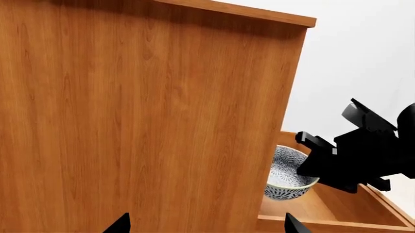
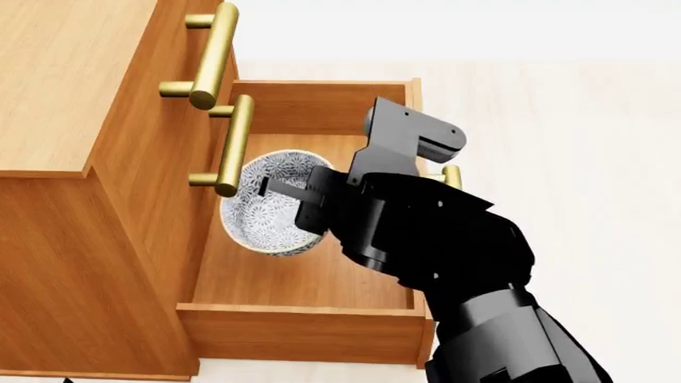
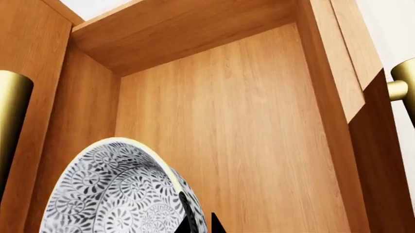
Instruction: Put the bowl in the bottom drawer of the cabinet and close it.
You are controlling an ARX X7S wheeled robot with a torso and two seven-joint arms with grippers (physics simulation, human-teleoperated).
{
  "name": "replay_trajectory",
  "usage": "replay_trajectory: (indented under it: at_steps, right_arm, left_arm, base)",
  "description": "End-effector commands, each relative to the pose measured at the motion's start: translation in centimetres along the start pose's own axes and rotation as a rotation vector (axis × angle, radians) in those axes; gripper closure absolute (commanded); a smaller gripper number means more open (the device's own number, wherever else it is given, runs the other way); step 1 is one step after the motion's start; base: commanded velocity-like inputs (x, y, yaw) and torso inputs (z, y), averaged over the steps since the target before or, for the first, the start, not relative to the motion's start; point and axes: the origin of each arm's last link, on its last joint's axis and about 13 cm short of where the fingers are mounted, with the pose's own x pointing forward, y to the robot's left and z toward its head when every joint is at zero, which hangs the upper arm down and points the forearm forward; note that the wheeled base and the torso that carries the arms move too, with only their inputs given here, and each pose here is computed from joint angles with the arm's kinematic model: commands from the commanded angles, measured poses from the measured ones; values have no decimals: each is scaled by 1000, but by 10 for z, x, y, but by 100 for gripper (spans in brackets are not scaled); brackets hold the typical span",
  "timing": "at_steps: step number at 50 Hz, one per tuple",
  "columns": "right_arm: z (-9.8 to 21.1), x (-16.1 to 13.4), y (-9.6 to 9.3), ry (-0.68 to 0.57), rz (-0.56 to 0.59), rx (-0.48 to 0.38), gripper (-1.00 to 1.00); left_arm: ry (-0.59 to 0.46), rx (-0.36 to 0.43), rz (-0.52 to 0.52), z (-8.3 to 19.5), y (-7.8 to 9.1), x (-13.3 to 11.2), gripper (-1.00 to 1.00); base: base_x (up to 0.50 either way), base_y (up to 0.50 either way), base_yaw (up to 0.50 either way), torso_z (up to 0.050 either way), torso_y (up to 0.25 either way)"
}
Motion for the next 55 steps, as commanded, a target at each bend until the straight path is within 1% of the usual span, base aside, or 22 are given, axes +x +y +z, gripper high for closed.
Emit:
replay_trajectory:
  at_steps: [1, 27, 28, 46, 55]
  right_arm:
    - [1, 1, -1, -8, 13, 17, 100]
    - [0, 2, -3, -7, -16, 44, 100]
    - [0, 2, -3, -7, -20, 46, -100]
    - [0, 1, -4, -7, -29, 60, -100]
    - [2, -1, -8, -17, -44, 70, -100]
  left_arm:
    - [0, -1, 0, 0, 0, 0, -100]
    - [2, -1, -3, -1, -1, 0, -100]
    - [2, -2, -4, -1, -1, 0, -100]
    - [2, -2, -4, 0, -1, -1, -100]
    - [5, -2, -5, -1, -1, -1, -100]
  base:
    - [0, 0, 0, 0, 0]
    - [0, 0, 0, 0, 0]
    - [0, 0, 0, 0, 0]
    - [0, 0, 0, 0, 0]
    - [0, 0, 0, 0, 0]
